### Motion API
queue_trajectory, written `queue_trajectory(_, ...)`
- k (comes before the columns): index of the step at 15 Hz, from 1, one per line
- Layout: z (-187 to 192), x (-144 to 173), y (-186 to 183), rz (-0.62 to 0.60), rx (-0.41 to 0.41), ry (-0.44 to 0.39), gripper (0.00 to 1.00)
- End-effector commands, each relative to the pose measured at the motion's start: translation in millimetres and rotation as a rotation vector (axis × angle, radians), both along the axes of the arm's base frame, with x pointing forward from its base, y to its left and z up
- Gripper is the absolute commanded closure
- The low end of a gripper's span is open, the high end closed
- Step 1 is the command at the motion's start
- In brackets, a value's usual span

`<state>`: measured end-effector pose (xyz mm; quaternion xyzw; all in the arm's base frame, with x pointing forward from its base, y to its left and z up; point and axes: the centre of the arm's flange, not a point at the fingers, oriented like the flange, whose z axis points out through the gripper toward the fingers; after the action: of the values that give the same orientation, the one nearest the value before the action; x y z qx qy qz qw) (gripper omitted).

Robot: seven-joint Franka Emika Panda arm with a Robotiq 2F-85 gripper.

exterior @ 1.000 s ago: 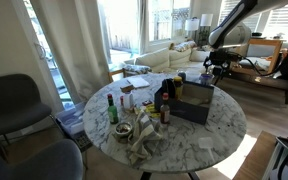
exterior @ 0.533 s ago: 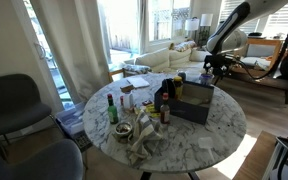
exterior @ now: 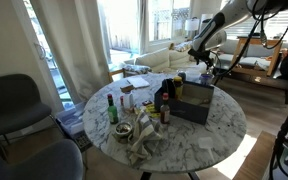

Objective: Remove the glasses from the clear cup and put them in the spectacle case

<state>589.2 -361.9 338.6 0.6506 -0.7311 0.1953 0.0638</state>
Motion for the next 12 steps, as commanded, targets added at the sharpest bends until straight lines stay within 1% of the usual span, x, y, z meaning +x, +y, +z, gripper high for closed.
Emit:
queue_trajectory(1,2,27,4,-0.200,0.010,-0.005,0.00)
queue_trajectory(2,4,13,2,-0.101,0.006,-0.013,0.00)
queue_trajectory(4,4,20,6,-0.153,0.013,-0.017,0.00)
queue_trajectory(7,3,21,5,-0.168,0.011,-0.020,0.00)
queue_trajectory(9,0,38,15,-0.207,0.032,-0.039,0.00)
queue_trajectory(11,4,51,27,-0.223,0.026,-0.034,0.00)
queue_trajectory(12,7,55,32,-0.233,0.022,-0.029,0.02)
